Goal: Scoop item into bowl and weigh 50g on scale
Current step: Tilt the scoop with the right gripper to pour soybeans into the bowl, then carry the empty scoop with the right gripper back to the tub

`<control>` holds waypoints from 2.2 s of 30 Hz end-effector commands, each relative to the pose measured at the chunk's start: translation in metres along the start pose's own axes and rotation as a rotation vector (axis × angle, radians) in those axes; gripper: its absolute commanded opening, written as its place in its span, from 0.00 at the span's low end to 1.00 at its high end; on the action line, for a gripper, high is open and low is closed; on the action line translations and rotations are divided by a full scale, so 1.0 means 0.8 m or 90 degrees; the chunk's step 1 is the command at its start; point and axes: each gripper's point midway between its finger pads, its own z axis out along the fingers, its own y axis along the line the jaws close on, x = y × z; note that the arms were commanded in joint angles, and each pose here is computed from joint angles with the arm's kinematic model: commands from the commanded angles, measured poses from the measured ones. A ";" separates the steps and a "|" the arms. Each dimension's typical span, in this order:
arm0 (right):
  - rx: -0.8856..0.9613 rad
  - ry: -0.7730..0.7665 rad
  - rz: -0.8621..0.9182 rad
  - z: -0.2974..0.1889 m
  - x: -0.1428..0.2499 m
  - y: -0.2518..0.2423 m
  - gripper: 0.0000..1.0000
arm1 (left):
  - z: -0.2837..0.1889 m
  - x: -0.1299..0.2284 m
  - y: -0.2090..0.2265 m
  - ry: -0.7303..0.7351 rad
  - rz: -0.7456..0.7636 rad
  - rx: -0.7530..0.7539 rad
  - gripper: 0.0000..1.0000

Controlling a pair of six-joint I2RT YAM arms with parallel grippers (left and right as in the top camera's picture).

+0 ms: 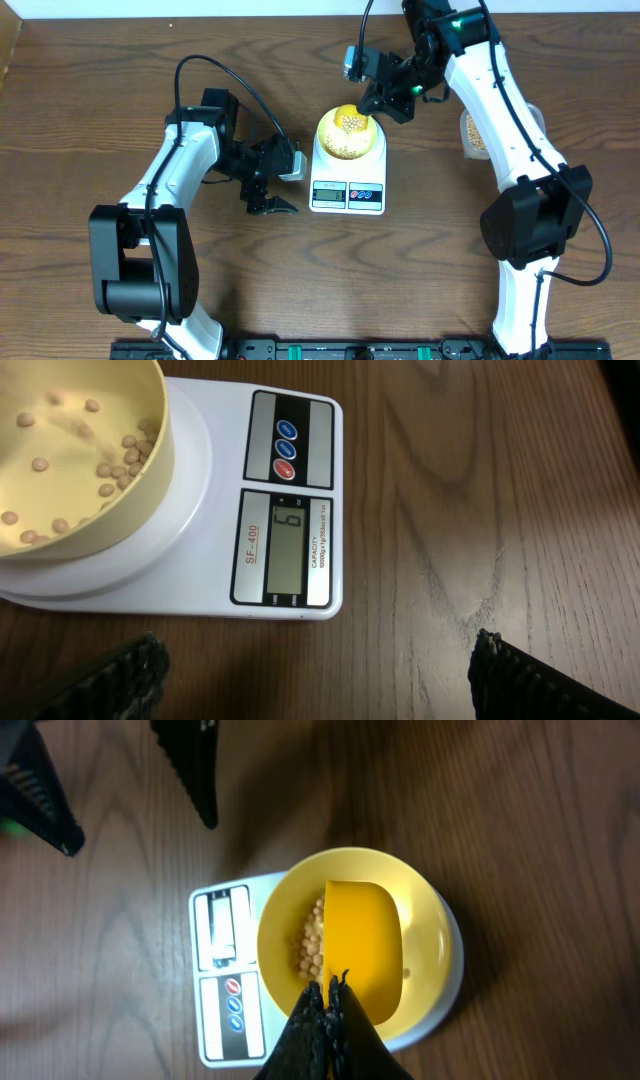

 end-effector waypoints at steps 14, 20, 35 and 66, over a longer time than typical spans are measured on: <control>0.069 -0.015 -0.087 -0.043 -0.025 -0.001 0.01 | -0.002 -0.002 -0.002 -0.003 0.004 0.000 0.98; 0.076 -0.018 -0.127 -0.049 -0.033 0.005 0.01 | -0.002 -0.002 -0.002 -0.003 0.004 0.000 0.98; 0.077 -0.008 -0.186 -0.044 -0.036 0.008 0.01 | -0.002 -0.002 -0.002 -0.003 0.004 0.000 0.98; 0.205 -0.008 -0.174 -0.089 -0.011 -0.068 0.01 | -0.002 -0.002 -0.002 -0.003 0.004 0.000 0.98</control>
